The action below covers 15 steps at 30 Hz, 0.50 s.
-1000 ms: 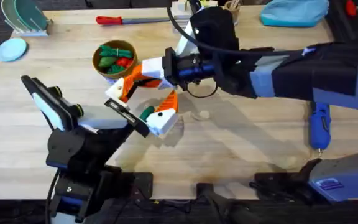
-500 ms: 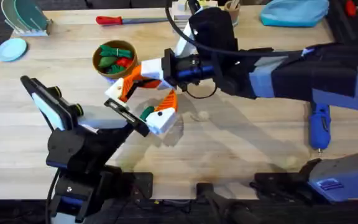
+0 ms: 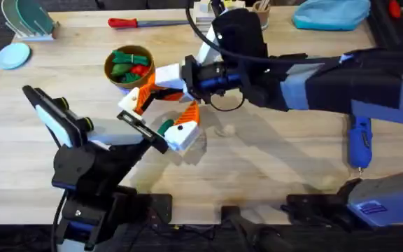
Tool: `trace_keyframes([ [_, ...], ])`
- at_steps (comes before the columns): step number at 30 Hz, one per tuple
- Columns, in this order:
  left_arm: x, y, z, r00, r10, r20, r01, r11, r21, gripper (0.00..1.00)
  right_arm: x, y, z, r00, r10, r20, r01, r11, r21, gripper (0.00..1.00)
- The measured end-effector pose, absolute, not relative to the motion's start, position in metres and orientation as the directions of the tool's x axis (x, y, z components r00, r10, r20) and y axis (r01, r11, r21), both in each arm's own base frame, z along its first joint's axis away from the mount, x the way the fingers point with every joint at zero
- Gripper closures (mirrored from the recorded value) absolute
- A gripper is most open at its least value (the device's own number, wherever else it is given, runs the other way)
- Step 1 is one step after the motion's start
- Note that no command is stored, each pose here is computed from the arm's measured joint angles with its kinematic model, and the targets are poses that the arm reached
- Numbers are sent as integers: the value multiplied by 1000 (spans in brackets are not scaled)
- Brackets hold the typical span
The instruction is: Pick up the gripper from the table and insert it into the empty holder that is missing its gripper. Then pick up a screw, insert it into the mounting hole, and use the screwdriver to tighten it. Finally, clean up the table by picking up the vegetable and placing it into the bucket.
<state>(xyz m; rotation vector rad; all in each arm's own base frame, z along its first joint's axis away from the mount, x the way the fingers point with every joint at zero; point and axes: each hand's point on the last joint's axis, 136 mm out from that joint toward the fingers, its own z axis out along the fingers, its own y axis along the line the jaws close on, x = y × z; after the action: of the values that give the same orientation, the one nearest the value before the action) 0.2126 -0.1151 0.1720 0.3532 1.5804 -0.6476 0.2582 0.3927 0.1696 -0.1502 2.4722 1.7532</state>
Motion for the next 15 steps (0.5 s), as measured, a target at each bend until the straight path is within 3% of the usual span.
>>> trace_keyframes([
  [15,210,-120,168,-136,-134,-982,598,779,-189,9,249,388,174,-990,-90,-105,-127,290,949,586],
])
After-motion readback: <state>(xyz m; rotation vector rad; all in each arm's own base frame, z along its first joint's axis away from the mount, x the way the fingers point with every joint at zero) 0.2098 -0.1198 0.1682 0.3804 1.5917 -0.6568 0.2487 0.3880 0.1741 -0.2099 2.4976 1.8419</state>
